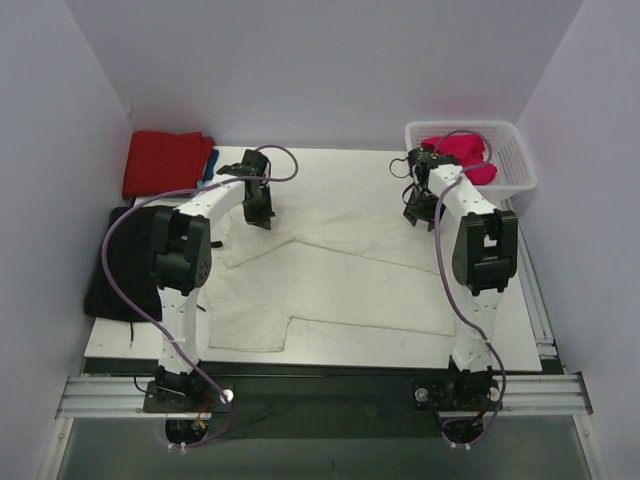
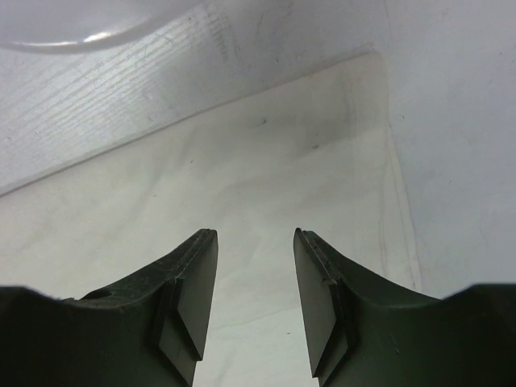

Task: Fold and stack the t-shirts
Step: Fold the flattened tshirt in 1/3 of the way

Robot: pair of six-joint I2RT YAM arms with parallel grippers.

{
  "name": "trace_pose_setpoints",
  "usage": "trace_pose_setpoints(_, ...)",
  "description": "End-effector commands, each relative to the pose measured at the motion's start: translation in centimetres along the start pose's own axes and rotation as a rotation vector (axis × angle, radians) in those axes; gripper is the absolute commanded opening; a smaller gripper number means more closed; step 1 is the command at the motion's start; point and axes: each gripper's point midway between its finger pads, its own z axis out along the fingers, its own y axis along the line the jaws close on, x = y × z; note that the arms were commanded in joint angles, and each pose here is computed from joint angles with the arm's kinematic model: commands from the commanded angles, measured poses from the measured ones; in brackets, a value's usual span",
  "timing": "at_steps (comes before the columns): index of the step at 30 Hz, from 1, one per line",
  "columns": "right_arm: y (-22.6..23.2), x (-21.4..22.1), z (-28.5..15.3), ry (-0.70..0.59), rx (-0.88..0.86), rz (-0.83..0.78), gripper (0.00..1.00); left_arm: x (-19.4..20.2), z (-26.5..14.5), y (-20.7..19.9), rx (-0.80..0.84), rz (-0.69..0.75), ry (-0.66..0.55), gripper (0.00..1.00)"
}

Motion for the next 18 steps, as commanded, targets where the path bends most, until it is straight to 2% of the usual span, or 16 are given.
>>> trace_pose_setpoints(1,-1.6,-0.3,-2.6,-0.034,0.02,0.019,0.43,-1.5,-4.9,-1.9,0.06,0.023,-0.105,0.0)
trace_pose_setpoints(18,-3.5,1.6,-3.6,-0.027,0.043,0.017,0.43,4.1,-7.5,-1.9,0.055,0.037,-0.065,0.0)
